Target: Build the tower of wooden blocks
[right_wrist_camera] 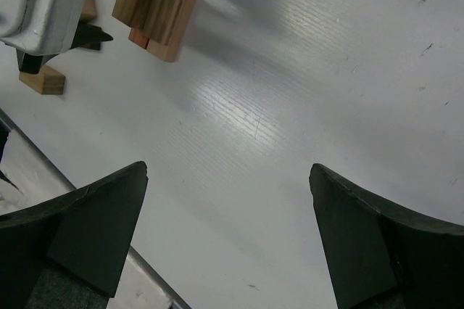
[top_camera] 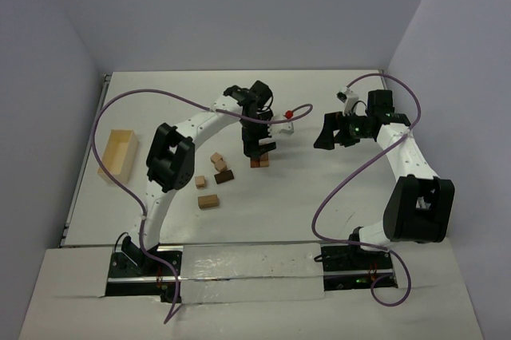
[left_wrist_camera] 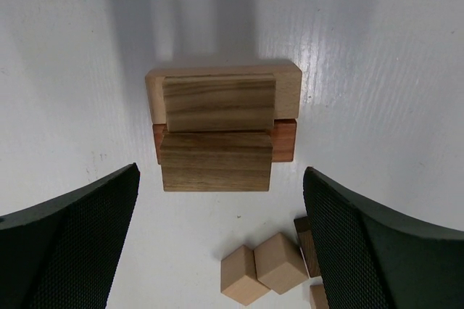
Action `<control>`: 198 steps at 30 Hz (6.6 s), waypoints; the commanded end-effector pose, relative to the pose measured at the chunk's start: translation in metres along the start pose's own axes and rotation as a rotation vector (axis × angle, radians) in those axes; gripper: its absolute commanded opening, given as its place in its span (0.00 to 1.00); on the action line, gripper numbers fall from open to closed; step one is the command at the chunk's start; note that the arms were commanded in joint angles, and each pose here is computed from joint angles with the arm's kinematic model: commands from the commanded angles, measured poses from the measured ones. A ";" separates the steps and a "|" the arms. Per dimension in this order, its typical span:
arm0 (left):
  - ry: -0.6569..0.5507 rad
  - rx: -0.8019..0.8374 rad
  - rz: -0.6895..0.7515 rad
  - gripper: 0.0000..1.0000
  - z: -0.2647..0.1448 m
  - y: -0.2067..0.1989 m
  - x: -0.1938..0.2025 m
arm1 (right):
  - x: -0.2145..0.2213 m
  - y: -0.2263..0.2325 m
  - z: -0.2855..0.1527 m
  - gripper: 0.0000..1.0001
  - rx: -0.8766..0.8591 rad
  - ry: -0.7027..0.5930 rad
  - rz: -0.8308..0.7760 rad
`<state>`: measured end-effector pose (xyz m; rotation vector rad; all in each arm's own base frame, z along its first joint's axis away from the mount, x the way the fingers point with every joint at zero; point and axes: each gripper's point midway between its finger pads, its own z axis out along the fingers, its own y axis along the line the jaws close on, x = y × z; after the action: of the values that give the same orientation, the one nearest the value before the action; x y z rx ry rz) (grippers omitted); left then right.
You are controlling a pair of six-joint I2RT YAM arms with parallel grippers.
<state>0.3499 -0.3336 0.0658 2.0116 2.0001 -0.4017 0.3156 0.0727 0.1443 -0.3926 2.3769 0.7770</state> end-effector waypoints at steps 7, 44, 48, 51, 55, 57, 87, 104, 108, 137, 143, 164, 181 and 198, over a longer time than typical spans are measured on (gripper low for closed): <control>-0.391 -0.310 -0.065 0.99 -0.189 0.017 -0.042 | -0.043 0.056 0.009 1.00 0.060 -0.065 -0.211; -0.834 -0.888 -0.979 0.99 -0.336 0.028 0.181 | 0.088 0.240 0.222 1.00 0.393 0.231 -0.033; -0.837 -0.868 -0.978 0.99 -0.334 0.028 0.180 | 0.085 0.239 0.228 1.00 0.414 0.218 -0.054; -0.842 -0.856 -0.969 0.99 -0.333 0.026 0.178 | 0.086 0.236 0.229 1.00 0.416 0.218 -0.065; -0.834 -0.851 -0.963 0.99 -0.331 0.025 0.179 | 0.085 0.230 0.230 1.00 0.431 0.208 -0.082; -0.834 -0.847 -0.957 0.99 -0.331 0.025 0.177 | 0.085 0.223 0.232 1.00 0.437 0.216 -0.076; -0.854 -0.757 -0.940 0.99 -0.318 0.031 0.170 | 0.083 0.195 0.261 0.86 0.480 0.260 -0.046; -0.853 -0.706 -0.877 0.99 -0.314 0.028 0.163 | 0.055 0.216 0.239 0.41 0.365 0.196 -0.117; -0.856 -0.656 -0.839 0.99 -0.309 0.022 0.157 | 0.029 0.246 0.210 0.28 0.216 0.152 -0.238; -0.762 -0.320 -0.583 0.99 -0.250 0.025 0.070 | -0.005 0.117 0.070 0.07 -0.230 0.215 -1.107; -0.762 -0.302 -0.563 0.99 -0.247 0.032 0.060 | 0.001 0.107 0.087 0.08 -0.300 0.230 -1.163; -0.724 -0.292 -0.583 0.99 -0.224 0.044 0.055 | -0.012 0.085 0.141 0.16 -0.300 0.310 -1.158; -0.717 -0.329 -0.601 0.99 -0.221 0.051 0.059 | -0.018 0.086 0.168 0.19 -0.295 0.341 -1.157; -0.710 -0.350 -0.602 0.99 -0.221 0.053 0.062 | -0.012 0.091 0.182 0.22 -0.294 0.376 -1.150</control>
<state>0.3950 -0.1859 0.2227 0.8407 2.0433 -0.7253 0.3591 0.2457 0.0608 -1.9301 1.8604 0.4956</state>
